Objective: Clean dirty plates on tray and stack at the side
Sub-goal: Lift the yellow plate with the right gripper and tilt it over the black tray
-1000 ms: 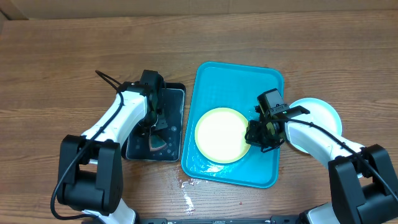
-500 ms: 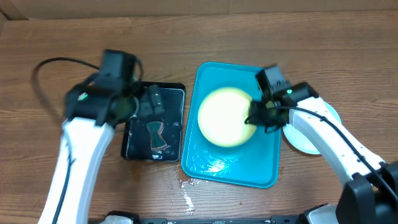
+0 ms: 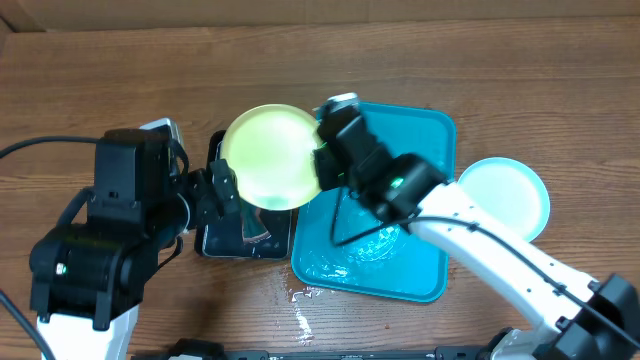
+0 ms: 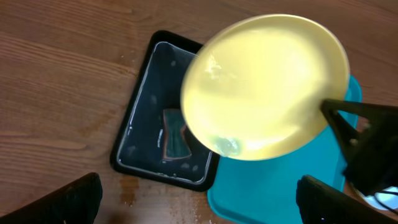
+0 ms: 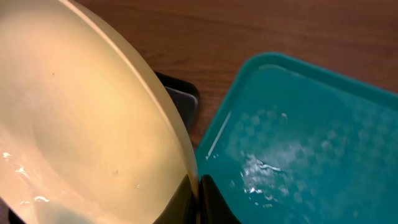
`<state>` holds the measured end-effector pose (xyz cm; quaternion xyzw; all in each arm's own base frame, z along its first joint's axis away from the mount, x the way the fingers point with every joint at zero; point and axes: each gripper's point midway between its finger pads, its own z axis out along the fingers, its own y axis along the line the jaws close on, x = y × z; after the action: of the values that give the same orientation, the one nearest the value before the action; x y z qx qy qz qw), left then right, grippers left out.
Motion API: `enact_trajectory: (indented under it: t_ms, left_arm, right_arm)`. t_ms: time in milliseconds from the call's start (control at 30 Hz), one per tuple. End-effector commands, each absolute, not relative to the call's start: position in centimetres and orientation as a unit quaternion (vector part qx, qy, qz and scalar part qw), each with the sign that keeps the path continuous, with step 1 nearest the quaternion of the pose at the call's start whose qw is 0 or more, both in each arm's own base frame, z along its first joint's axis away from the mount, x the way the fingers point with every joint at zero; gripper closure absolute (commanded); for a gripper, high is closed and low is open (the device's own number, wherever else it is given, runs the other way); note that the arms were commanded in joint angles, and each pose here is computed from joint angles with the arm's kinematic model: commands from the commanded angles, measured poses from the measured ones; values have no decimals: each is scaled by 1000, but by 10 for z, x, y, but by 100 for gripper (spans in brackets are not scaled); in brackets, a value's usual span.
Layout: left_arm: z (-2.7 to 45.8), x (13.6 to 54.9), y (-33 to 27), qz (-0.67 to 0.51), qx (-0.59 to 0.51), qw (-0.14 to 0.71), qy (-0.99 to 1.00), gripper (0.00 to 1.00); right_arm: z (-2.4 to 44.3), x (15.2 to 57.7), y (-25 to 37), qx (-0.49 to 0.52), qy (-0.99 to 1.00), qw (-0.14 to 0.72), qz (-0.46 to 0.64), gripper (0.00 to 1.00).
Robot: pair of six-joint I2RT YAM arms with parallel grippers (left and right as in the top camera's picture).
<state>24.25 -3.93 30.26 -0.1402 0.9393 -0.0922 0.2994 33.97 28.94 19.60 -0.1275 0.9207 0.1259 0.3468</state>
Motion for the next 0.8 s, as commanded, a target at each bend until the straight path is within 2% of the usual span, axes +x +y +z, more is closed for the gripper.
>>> enact_trajectory:
  t_ms: [0, 333, 500, 767]
  left_arm:
    - [308, 237, -39, -96, -137, 302, 939, 0]
    - [292, 236, -39, -82, -139, 260, 952, 0]
    - [285, 242, -40, -78, -139, 246, 956, 0]
    - [272, 244, -45, -79, -129, 210, 966, 0]
  right_arm:
    - [207, 351, 291, -134, 899, 414, 43, 96]
    - [246, 331, 316, -173, 837, 517, -45, 96]
    - [269, 320, 312, -152, 804, 565, -106, 96]
    - [274, 314, 313, -167, 792, 573, -129, 96]
